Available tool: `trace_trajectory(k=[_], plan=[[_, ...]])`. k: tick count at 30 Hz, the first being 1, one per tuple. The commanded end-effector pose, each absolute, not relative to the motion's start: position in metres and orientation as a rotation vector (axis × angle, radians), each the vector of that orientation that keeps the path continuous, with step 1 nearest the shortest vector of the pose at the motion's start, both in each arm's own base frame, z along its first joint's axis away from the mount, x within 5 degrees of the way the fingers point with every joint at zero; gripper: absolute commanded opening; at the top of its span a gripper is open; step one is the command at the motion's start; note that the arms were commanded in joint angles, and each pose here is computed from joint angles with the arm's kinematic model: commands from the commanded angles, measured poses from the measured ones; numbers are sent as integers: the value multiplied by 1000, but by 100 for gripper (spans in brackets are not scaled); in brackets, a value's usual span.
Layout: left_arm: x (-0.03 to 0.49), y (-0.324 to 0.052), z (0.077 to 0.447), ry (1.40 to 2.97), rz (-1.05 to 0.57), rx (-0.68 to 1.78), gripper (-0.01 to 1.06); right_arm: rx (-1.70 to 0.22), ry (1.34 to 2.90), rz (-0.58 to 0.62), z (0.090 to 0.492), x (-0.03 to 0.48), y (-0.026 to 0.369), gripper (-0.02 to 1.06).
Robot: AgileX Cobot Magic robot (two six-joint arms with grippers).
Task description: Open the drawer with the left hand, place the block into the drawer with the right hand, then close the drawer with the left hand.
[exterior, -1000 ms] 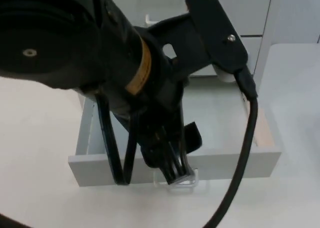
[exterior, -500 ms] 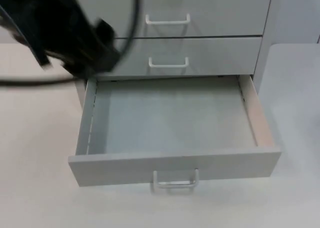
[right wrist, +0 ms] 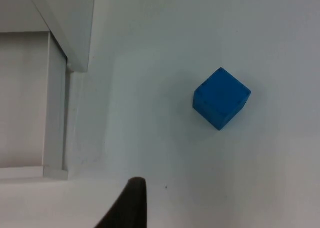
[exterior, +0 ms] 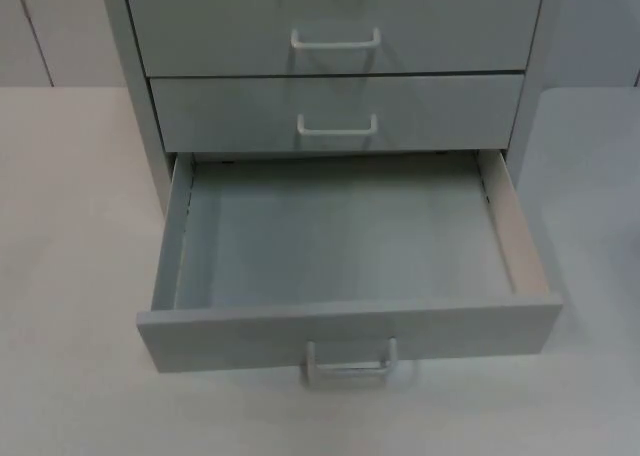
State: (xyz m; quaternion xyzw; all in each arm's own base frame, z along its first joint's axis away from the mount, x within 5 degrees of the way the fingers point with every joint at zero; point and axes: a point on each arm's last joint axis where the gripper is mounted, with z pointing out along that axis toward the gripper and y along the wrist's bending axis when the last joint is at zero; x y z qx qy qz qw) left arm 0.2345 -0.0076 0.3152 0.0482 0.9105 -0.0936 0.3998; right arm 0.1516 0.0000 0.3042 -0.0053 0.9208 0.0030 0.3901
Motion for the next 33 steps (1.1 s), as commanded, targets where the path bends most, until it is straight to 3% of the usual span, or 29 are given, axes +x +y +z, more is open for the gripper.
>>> trace_trajectory(k=[1,9,24,27,29,33], plan=[[231,1,317,2303,-277,51,73,-10,2337,8,304,152,0,105],[225,21,309,2320,-307,-95,73,-10,2337,8,304,152,0,105],[212,-35,312,2322,-341,355,73,-12,2338,5,304,152,-1,105],[211,-39,311,2324,-356,371,84,-12,2338,5,304,152,-1,105],[211,-39,312,2323,-356,368,98,-12,2338,5,304,152,-1,105],[211,-39,312,2323,-356,368,105,-12,2340,5,304,151,-1,105]])
